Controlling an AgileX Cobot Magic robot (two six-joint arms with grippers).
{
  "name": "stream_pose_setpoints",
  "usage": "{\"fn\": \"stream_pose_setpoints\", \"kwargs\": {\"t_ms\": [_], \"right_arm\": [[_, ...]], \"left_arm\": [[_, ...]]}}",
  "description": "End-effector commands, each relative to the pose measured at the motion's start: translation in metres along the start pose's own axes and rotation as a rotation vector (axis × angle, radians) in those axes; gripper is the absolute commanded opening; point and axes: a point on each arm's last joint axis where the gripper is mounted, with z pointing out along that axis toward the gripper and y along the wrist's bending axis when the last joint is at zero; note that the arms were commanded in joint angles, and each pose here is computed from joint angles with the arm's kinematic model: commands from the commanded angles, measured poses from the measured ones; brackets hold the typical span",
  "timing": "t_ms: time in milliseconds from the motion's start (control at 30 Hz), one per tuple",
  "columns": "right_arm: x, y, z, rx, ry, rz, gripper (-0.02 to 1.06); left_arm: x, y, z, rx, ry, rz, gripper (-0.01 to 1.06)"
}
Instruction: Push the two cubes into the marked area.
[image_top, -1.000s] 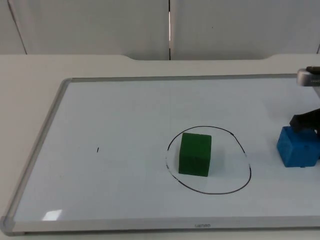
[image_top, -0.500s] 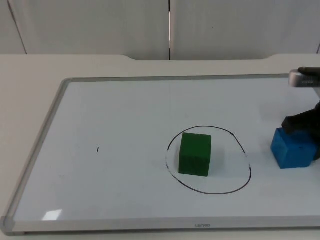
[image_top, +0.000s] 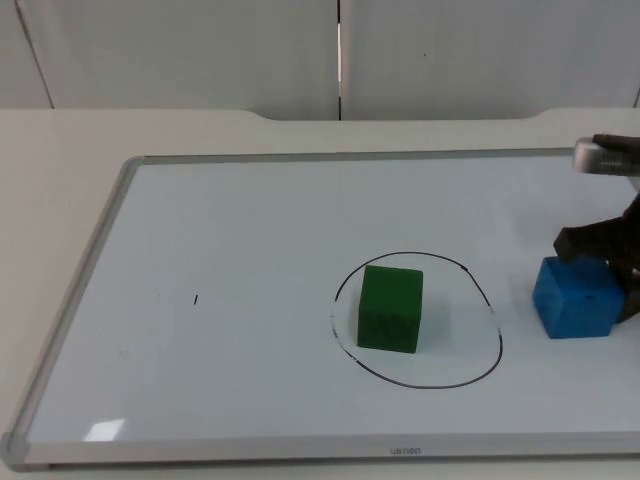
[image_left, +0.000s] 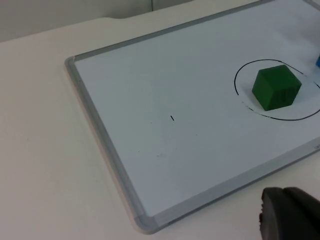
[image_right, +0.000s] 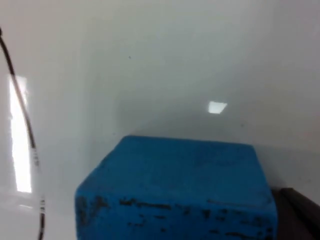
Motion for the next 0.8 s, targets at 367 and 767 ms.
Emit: {"fn": "stream_pose_setpoints", "kwargs": {"t_ms": [367, 767], "right_arm": [[0.0034, 0.0061, -0.0024, -0.036, 0.043, 0.024, 0.00], [0.0025, 0.0133, -0.0020, -0.065, 0.025, 0.019, 0.00]], "left_arm": [[0.0012, 0.0006, 0.0002, -0.009, 0.002, 0.002, 0.00], [0.0012, 0.0006, 0.0002, -0.009, 0.002, 0.002, 0.00]]}}
